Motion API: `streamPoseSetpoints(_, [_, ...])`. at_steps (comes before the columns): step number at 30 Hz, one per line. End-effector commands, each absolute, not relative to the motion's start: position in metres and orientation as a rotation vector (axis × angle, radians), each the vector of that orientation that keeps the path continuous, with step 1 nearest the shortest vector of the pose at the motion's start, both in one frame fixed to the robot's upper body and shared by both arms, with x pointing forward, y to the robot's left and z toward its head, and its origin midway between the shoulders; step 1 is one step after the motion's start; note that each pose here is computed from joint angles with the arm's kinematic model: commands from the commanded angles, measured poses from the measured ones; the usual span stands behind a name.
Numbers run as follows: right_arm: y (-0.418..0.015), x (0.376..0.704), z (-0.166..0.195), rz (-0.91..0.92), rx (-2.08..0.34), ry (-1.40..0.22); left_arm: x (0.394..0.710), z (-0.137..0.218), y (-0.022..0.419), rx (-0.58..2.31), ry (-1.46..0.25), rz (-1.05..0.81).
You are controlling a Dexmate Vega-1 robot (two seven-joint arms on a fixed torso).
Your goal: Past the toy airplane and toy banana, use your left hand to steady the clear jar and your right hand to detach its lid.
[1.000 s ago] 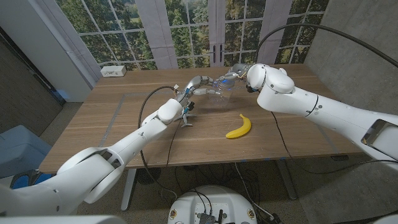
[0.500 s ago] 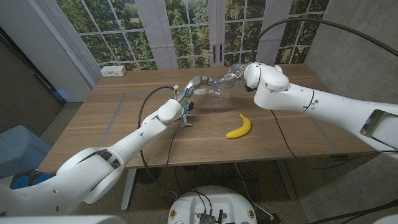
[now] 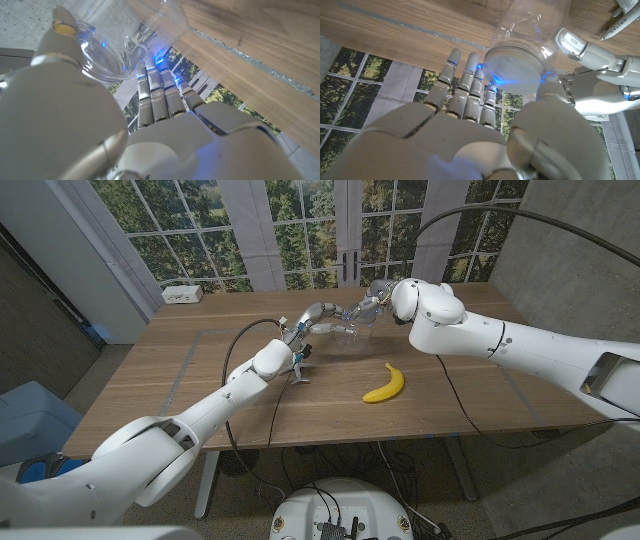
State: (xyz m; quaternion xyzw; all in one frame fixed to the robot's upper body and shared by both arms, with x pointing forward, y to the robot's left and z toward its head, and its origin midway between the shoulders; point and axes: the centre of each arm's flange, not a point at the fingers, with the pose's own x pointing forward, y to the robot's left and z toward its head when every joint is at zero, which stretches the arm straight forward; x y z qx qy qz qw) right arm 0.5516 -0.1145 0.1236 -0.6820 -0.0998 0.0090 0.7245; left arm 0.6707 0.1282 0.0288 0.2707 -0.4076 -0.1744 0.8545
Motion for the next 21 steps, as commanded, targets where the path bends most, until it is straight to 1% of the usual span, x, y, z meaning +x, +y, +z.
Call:
streamPoseSetpoints(1, [-0.111,0.555,0.124,0.081,-1.609,-0.203,0.671,0.030,0.128,0.558,-0.858,-0.372])
streamPoseSetpoints(5, [-0.110,0.556,0.125,0.101,-1.655,-0.207,0.671,0.030,0.128,0.558,-0.858,-0.372])
streamPoseSetpoints(12, [-0.109,0.551,0.123,0.130,-1.732,-0.291,0.671,0.030,0.128,0.560,-0.857,-0.373])
streamPoseSetpoints(21, [-0.102,0.545,0.116,0.109,-1.870,-0.344,0.671,0.031,0.128,0.553,-0.855,-0.376])
